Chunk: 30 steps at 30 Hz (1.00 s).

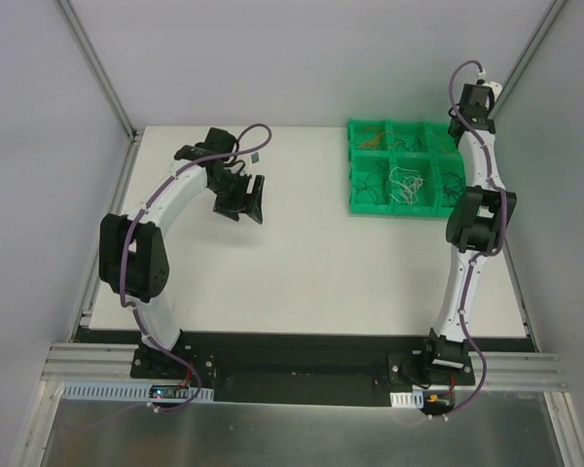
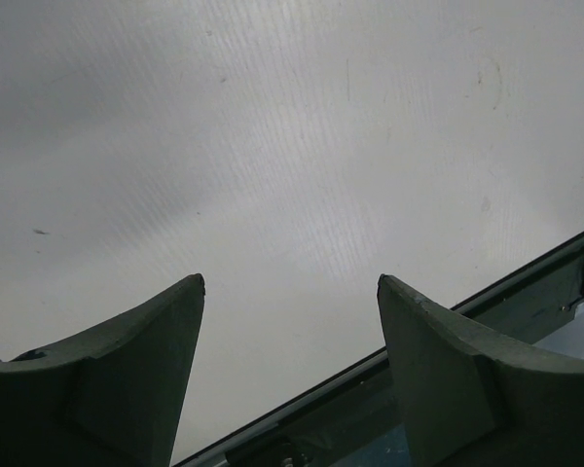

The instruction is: Untangle the cables

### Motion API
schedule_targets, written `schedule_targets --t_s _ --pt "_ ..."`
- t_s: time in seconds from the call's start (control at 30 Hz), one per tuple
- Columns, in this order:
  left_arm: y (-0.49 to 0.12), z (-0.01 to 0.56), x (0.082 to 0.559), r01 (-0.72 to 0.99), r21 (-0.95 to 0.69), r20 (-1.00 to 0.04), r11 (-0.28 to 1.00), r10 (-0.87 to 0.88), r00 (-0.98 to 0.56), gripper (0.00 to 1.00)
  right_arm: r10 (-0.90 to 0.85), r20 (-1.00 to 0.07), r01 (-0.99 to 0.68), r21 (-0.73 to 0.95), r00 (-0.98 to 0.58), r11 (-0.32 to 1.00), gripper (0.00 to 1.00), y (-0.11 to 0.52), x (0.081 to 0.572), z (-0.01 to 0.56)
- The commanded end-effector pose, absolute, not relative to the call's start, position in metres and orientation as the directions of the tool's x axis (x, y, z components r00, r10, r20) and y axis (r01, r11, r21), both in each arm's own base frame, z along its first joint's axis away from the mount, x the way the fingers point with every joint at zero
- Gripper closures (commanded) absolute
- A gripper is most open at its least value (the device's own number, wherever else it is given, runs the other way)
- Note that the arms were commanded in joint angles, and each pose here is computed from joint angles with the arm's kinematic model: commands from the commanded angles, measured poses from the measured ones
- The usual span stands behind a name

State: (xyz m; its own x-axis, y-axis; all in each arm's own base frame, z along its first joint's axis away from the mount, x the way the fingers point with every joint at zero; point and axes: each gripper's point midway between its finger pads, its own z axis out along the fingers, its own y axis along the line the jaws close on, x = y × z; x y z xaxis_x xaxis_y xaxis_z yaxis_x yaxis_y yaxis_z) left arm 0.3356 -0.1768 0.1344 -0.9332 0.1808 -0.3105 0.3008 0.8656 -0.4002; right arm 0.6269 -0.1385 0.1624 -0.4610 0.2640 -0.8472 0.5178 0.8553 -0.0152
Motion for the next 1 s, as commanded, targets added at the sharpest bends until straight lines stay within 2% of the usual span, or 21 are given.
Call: schedule_targets --t_s 0.0,0.17,0.2,0.3,0.33,0.53,0.63,0.83,0.97 --pt "-0.165 0.135 0.338 0.281 -0.392 -0.297 0.876 0.169 -0.940 0.29 0.201 -0.912 0.444 0.024 -0.357 0.896 0.93 -0.124 0.664 0.194" --pt "-0.163 0.133 0.337 0.260 -0.402 -0.286 0.878 0.150 -0.947 0.29 0.237 -0.930 0.386 0.116 -0.283 0.915 0.84 -0.106 0.689 0.199" --pt "-0.163 0.133 0.336 0.260 -0.404 -0.284 0.877 0.150 -0.947 0.29 0.250 -0.928 0.387 0.131 -0.277 0.913 0.80 -0.104 0.688 0.201" --pt "-0.163 0.134 0.335 0.259 -0.404 -0.284 0.877 0.149 -0.947 0.29 0.282 -0.922 0.404 0.159 -0.265 0.901 0.55 -0.102 0.680 0.211" --pt "-0.163 0.134 0.335 0.260 -0.405 -0.286 0.876 0.148 -0.947 0.29 0.283 -0.922 0.401 0.161 -0.265 0.902 0.52 -0.101 0.677 0.215" --pt "-0.164 0.139 0.333 0.269 -0.413 -0.303 0.870 0.148 -0.942 0.29 0.290 -0.922 0.416 0.166 -0.256 0.894 0.46 -0.096 0.643 0.262" --pt "-0.167 0.140 0.329 0.268 -0.430 -0.307 0.862 0.140 -0.941 0.29 0.349 -0.904 0.411 0.229 -0.246 0.883 0.44 -0.082 0.622 0.282" --pt "-0.173 0.149 0.316 0.254 -0.481 -0.324 0.839 0.099 -0.941 0.29 0.317 -0.849 0.273 0.214 -0.423 0.938 0.36 0.004 0.564 0.267" --pt "-0.176 0.161 0.298 0.245 -0.514 -0.354 0.822 0.057 -0.934 0.28 0.322 -0.774 0.108 0.316 -0.545 0.942 0.29 0.077 0.500 0.254"
